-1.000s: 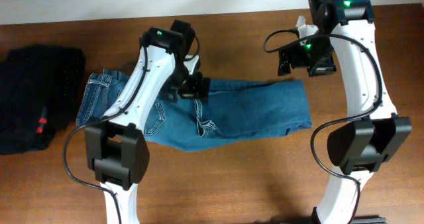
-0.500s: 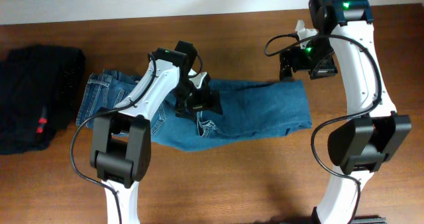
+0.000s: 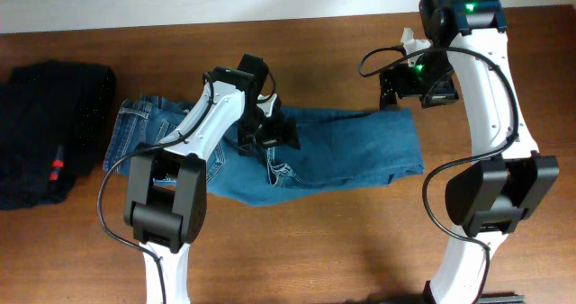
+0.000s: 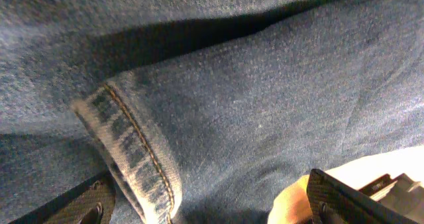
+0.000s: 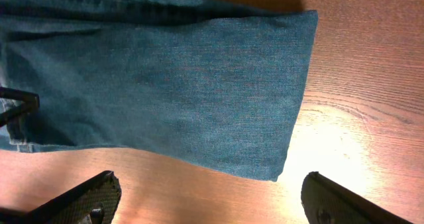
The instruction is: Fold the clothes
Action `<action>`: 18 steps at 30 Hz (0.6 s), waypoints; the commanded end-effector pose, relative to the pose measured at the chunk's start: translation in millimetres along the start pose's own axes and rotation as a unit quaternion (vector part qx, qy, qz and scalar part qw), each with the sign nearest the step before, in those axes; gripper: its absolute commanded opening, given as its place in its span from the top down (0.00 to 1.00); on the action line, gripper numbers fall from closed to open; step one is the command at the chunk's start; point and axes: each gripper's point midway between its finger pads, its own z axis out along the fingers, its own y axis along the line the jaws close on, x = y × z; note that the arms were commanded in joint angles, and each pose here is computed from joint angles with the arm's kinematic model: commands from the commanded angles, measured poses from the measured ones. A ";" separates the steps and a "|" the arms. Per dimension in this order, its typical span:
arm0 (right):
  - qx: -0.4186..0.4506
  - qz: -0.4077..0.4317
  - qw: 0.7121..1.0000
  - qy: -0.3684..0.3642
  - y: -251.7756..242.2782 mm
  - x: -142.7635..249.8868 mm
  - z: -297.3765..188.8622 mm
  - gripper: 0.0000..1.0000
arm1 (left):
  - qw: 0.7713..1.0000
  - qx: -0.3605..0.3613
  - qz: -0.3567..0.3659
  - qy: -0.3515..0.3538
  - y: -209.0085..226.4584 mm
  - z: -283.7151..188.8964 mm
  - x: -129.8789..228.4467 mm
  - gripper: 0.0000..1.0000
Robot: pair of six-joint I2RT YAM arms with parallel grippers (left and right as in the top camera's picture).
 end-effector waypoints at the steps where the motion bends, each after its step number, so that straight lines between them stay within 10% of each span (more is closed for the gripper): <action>1: 0.004 -0.003 1.000 0.004 -3.6 0.8 2.3 0.08 | 1.000 -0.009 -0.011 0.001 4.5 4.7 -0.7 0.08; 18: 0.004 -0.002 1.000 0.008 -3.5 2.9 2.3 0.08 | 0.999 -0.031 -0.012 0.004 11.1 16.8 4.7 0.11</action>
